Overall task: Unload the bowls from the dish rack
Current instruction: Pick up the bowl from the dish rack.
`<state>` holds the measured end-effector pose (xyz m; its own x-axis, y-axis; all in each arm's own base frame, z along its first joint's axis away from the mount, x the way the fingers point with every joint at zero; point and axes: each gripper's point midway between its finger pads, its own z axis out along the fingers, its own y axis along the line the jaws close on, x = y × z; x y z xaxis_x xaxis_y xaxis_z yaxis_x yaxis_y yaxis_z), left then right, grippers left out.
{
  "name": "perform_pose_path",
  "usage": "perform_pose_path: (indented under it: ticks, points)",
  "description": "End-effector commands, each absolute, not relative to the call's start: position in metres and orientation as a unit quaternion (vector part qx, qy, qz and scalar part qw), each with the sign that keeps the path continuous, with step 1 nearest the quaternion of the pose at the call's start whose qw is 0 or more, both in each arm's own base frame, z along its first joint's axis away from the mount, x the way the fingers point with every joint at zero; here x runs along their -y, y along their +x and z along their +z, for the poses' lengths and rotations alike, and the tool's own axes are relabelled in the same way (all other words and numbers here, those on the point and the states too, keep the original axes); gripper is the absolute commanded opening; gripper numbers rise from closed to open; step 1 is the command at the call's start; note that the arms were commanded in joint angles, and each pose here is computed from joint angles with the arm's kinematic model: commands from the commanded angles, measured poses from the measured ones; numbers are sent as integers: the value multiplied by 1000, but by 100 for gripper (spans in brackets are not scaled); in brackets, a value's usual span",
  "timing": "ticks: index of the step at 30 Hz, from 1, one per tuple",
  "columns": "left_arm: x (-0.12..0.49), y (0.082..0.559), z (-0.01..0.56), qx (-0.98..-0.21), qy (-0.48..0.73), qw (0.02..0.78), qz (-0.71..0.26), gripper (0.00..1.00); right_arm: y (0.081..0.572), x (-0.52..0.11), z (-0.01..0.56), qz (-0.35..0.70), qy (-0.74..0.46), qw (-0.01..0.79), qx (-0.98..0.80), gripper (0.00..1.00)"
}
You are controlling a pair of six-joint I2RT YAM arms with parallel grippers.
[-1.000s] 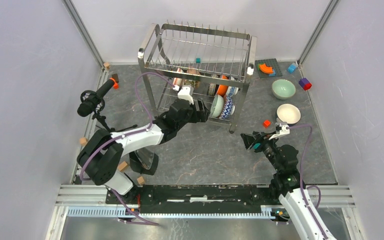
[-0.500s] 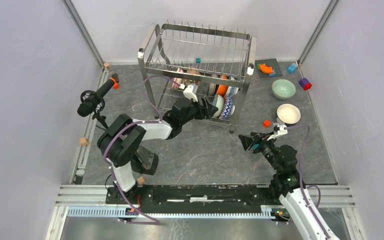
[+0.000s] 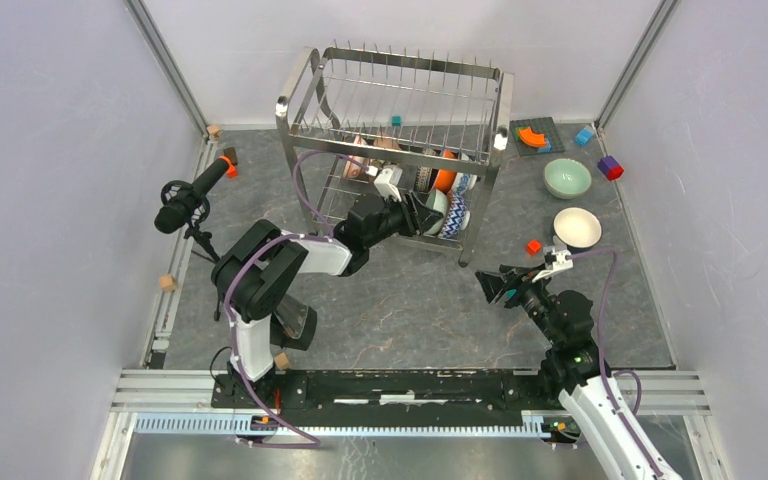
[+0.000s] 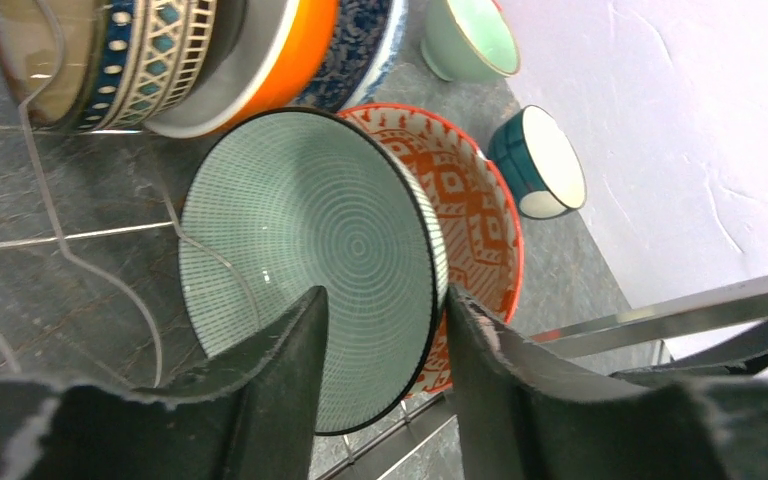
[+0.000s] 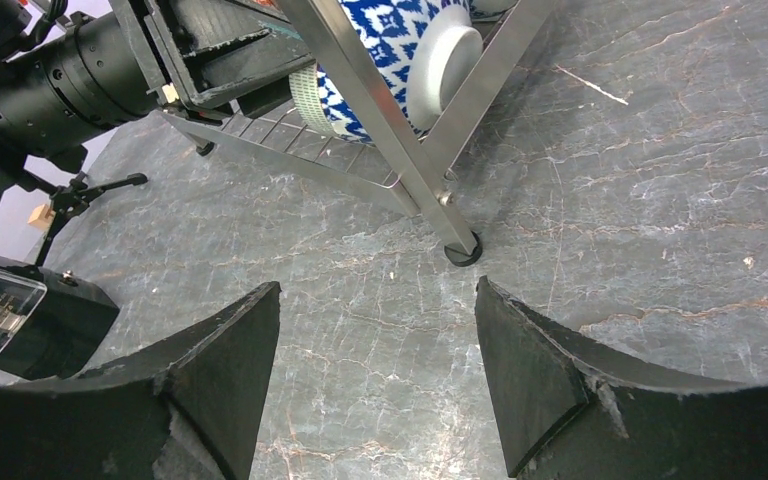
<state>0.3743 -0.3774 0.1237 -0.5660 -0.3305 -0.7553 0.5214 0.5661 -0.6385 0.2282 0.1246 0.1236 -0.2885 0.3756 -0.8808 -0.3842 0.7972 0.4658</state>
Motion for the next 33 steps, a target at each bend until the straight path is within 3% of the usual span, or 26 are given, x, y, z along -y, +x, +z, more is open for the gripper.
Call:
perform_pose_path:
  ticks: [1,17,33]
  points:
    - [387,379,145,-727,65,470,-497,48,229,-123,122,308,-10,603,-736,76]
    - [376,383,160,-693,43,478,-539,3,228,-122,116,304,-9,598,-742,76]
    - [344,393,184,-642,-45,459,-612,2,228,-122,114,302,-10,597,-744,76]
